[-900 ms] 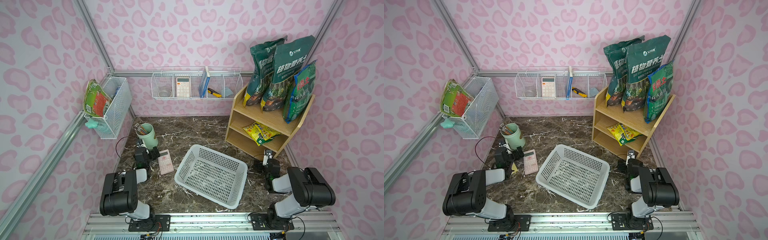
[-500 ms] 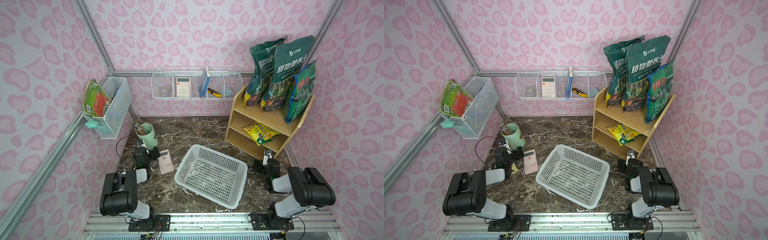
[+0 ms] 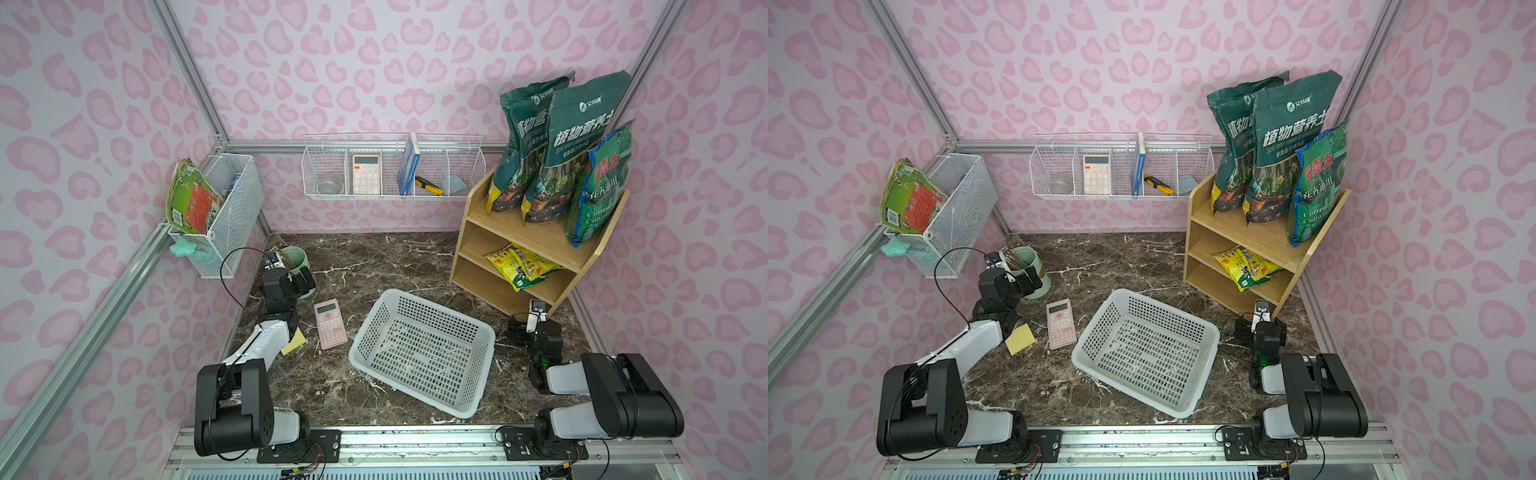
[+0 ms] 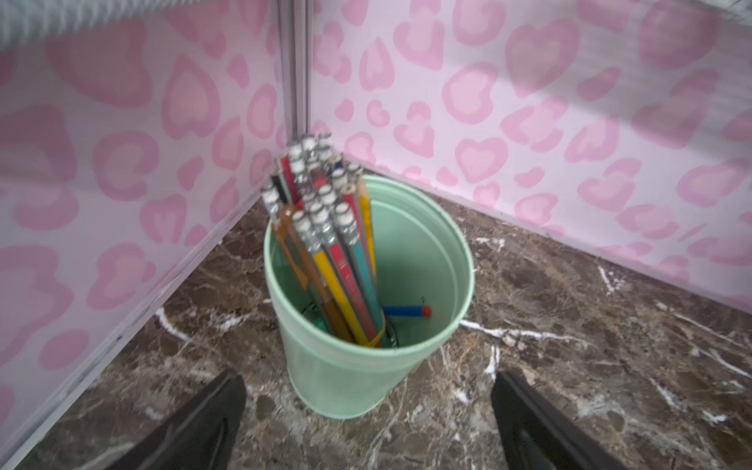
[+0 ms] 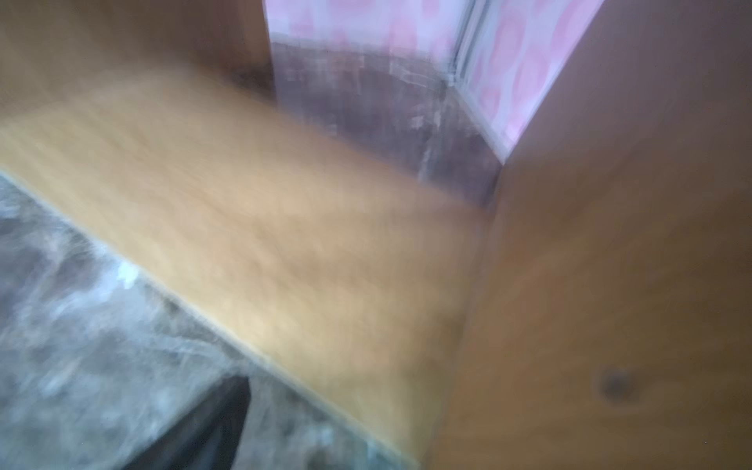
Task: Take down the fertilizer bag from the shelf
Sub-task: Pick up the fertilizer bag from the shelf, then place the fertilizer bag in the storage box, then pick up the fertilizer bag from the shelf, then place the fertilizer bag in the storage box.
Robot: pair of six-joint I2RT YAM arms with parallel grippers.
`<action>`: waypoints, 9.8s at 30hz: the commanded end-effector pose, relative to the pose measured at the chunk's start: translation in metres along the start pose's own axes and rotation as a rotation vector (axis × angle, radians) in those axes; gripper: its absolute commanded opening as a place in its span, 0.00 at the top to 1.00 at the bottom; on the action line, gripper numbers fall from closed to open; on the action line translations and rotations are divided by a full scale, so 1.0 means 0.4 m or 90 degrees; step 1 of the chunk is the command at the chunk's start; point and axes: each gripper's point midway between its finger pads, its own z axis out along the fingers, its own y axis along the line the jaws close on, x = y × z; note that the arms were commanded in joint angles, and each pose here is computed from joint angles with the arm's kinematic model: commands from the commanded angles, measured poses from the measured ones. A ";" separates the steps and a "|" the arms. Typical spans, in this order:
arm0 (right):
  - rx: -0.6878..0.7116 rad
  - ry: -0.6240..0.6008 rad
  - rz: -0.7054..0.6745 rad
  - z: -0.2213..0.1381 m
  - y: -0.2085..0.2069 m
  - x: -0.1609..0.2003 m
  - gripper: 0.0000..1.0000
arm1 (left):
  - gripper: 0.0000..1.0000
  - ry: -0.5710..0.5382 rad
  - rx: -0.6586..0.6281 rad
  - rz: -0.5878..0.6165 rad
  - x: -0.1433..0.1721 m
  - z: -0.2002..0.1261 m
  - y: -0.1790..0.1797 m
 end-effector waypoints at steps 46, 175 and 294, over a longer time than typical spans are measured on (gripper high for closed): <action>-0.095 -0.207 0.217 -0.460 -0.086 -0.973 0.00 | 0.08 0.038 0.089 -0.152 0.043 -0.176 -0.037; -0.392 0.012 0.135 -0.323 1.088 -0.466 1.00 | 0.01 0.038 0.130 -0.267 -0.289 -0.499 -0.026; -0.245 -0.101 -0.035 -0.500 0.725 -0.620 1.00 | 0.01 0.210 0.379 -0.282 -0.182 -0.543 -0.209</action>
